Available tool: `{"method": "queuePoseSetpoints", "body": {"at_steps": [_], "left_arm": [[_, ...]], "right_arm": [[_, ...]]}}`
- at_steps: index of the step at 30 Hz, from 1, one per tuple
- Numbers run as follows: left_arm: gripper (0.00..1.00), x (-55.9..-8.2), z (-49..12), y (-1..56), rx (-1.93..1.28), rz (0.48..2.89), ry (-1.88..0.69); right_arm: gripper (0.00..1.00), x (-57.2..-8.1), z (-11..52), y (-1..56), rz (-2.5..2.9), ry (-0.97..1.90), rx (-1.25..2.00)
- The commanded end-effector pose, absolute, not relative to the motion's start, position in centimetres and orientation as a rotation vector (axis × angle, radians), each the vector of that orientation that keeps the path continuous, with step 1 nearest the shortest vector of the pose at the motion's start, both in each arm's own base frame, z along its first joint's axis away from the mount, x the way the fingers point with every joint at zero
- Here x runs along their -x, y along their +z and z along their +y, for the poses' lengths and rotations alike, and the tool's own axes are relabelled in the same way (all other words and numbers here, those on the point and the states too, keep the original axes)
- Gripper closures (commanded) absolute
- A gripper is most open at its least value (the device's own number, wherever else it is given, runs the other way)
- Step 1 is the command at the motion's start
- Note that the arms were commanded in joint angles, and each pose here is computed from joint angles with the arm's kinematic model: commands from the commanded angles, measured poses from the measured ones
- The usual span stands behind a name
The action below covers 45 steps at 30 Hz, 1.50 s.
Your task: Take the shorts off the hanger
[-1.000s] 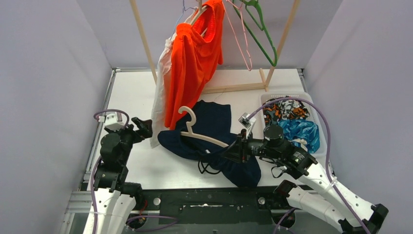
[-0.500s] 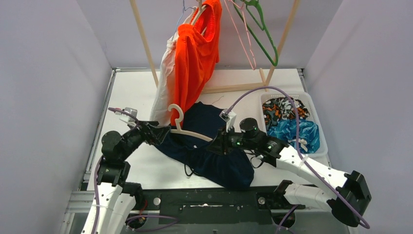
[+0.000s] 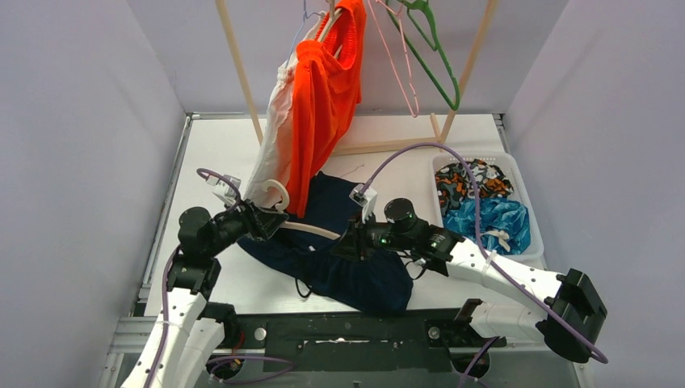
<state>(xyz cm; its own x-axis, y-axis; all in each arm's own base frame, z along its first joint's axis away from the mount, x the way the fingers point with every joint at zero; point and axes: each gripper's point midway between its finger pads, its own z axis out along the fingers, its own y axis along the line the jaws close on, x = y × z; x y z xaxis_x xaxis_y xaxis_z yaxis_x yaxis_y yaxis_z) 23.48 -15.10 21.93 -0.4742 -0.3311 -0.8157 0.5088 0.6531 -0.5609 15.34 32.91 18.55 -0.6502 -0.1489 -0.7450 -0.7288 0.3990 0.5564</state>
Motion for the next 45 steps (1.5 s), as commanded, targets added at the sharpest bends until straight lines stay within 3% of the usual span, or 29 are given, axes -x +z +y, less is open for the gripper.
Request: {"method": "queuePoseSetpoints", "body": {"at_steps": [1, 14, 22, 25, 27, 32, 36, 40, 45], "left_arm": [[0.55, -23.5, -15.5, 22.4, -0.177, 1.787, -0.992], [0.54, -25.3, -13.4, 20.6, -0.056, 1.873, -0.816], [0.86, -25.2, -13.1, 21.3, -0.055, 1.856, -0.794], [0.94, -25.2, -13.0, 21.3, -0.054, 1.856, -0.782], [1.00, -25.2, -12.9, 21.4, -0.055, 1.854, -0.780], [1.00, -25.3, -12.4, 21.8, -0.042, 1.839, -0.747], [1.00, -25.4, -11.8, 22.1, -0.020, 1.820, -0.716], [1.00, -25.5, -11.5, 22.0, -0.005, 1.824, -0.698], [1.00, -25.6, -11.2, 21.8, 0.011, 1.834, -0.680]], "right_arm": [[1.00, -15.8, 35.2, 25.3, 1.800, 1.356, 0.750], [1.00, -14.2, 36.5, 25.9, 1.778, 1.366, 0.793], [1.00, -14.5, 36.5, 25.3, 1.792, 1.329, 0.781], [0.96, -14.7, 36.6, 25.1, 1.811, 1.315, 0.788], [0.86, -15.0, 36.4, 24.9, 1.830, 1.285, 0.776], [0.52, -17.5, 34.4, 24.5, 1.950, 1.080, 0.641], [0.40, -18.0, 32.6, 25.1, 1.937, 1.018, 0.569], [0.43, -17.2, 31.9, 25.5, 1.930, 1.036, 0.583], [0.60, -16.3, 32.3, 25.4, 1.946, 1.070, 0.633]]}}
